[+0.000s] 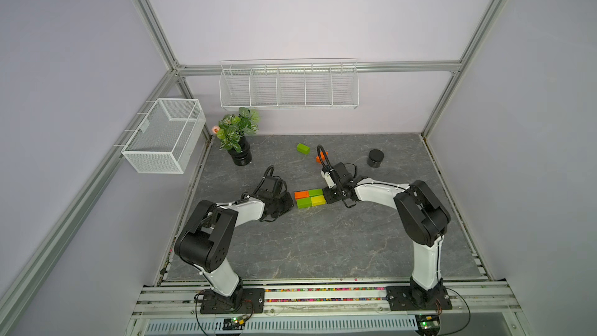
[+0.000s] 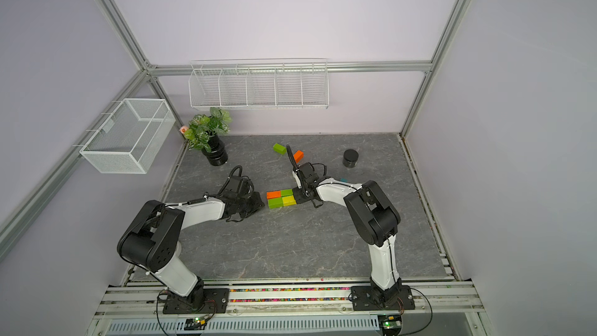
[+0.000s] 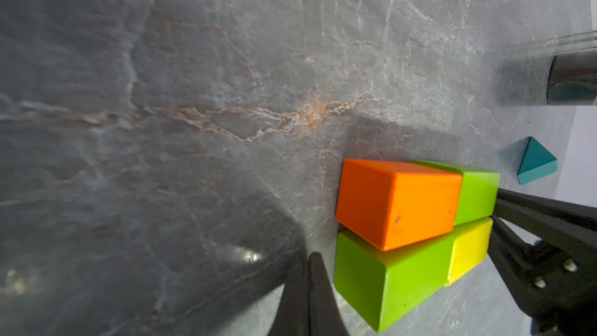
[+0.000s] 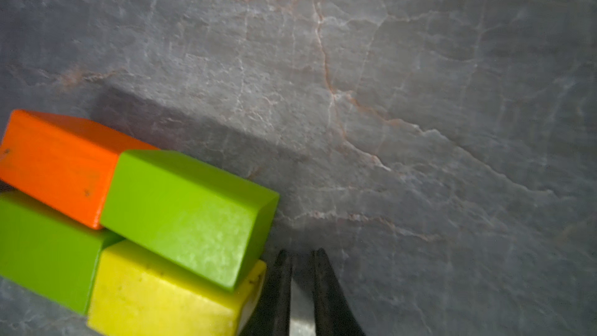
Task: Assemble a piece of candy with building blocks
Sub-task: Assemble the building block at the center of the board.
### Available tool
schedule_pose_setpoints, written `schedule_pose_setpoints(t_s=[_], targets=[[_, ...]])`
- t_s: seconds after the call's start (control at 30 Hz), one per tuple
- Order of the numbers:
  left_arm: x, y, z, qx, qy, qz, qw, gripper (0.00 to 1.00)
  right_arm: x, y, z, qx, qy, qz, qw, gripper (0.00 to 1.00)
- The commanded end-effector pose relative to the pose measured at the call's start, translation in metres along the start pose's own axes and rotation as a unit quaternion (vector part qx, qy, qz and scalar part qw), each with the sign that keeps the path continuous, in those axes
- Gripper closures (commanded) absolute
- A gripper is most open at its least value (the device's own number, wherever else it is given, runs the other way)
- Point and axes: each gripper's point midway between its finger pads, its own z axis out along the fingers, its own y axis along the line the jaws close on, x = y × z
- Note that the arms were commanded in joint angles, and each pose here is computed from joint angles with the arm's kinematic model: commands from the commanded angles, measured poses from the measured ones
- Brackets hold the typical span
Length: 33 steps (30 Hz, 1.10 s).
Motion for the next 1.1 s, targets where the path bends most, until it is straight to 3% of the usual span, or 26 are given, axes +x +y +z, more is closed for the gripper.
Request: schedule_pose_setpoints(t_s=[0.0,1.07], targets=[[0.014,0.022,0.009,-0.041,0.027,-0.012,0.999,1.00,0.012,-0.001,-0.011,0.011,0.016,0.015,1.000,0.81],[0.021,0.029,0.025,-0.047,0.048,-0.021,0.998,1.00,0.019,0.019,-0.004,0.000,0.037,0.017,0.999,0.81]])
